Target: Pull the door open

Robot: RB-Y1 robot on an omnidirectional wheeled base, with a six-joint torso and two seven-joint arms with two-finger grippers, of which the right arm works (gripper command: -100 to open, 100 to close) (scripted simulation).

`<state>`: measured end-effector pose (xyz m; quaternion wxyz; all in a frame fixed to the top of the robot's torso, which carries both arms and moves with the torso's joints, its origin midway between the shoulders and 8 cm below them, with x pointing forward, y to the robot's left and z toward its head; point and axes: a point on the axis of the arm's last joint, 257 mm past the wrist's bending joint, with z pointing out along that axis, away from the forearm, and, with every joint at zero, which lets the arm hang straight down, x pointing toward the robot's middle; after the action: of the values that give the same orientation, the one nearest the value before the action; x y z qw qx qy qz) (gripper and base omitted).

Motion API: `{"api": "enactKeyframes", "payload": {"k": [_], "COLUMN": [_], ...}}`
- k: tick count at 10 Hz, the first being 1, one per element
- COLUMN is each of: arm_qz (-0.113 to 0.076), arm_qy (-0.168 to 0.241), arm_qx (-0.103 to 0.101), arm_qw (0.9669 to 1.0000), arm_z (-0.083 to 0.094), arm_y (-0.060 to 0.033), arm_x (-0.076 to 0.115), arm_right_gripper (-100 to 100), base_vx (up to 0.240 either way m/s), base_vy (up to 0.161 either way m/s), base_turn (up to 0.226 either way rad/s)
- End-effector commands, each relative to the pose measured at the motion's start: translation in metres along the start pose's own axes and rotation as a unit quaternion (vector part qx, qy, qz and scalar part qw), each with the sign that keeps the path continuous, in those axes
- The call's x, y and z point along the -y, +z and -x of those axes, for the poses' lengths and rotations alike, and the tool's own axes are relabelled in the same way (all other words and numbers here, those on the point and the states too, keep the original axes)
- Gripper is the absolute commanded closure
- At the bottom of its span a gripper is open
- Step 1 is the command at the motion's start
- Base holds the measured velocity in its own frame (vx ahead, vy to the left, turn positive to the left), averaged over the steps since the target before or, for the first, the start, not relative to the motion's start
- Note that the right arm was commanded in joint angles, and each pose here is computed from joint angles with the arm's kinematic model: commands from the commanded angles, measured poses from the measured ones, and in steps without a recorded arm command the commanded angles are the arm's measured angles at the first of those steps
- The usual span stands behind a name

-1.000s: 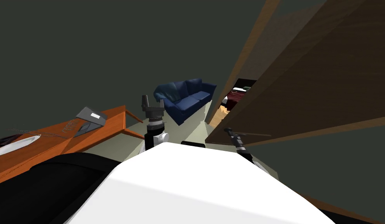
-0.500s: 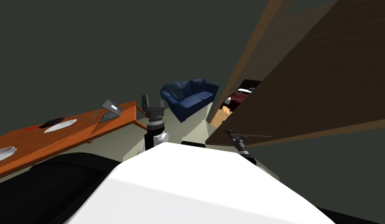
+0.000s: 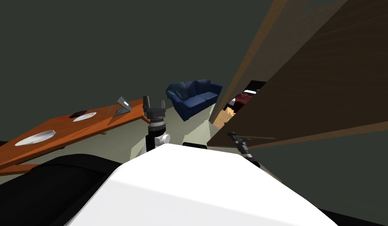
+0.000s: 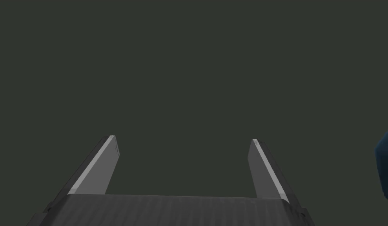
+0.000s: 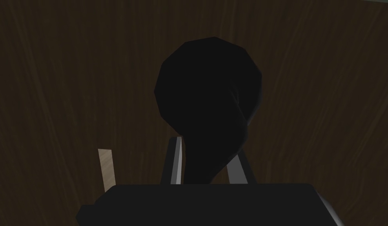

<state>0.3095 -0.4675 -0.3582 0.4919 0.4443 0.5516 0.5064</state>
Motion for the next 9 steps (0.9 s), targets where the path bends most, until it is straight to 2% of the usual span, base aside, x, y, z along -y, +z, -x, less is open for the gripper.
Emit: {"api": "enactKeyframes", "payload": {"k": [1, 8, 9], "arm_qz": [0.000, 0.003, 0.002], "arm_qy": [-0.002, -0.004, -0.001], "arm_qx": [-0.003, -0.012, -0.014], "arm_qw": [1.0000, 0.9999, 0.9999], "arm_z": [0.001, 0.004, -0.001], "arm_y": [-0.0057, -0.0234, -0.0213], "arm_x": [0.000, -0.003, -0.001], "arm_right_gripper": [100, 100, 100], "base_vx": [-0.198, -0.184, -0.093], "base_vy": [-0.074, -0.076, -0.017], "base_turn": [0.151, 0.146, 0.032]}}
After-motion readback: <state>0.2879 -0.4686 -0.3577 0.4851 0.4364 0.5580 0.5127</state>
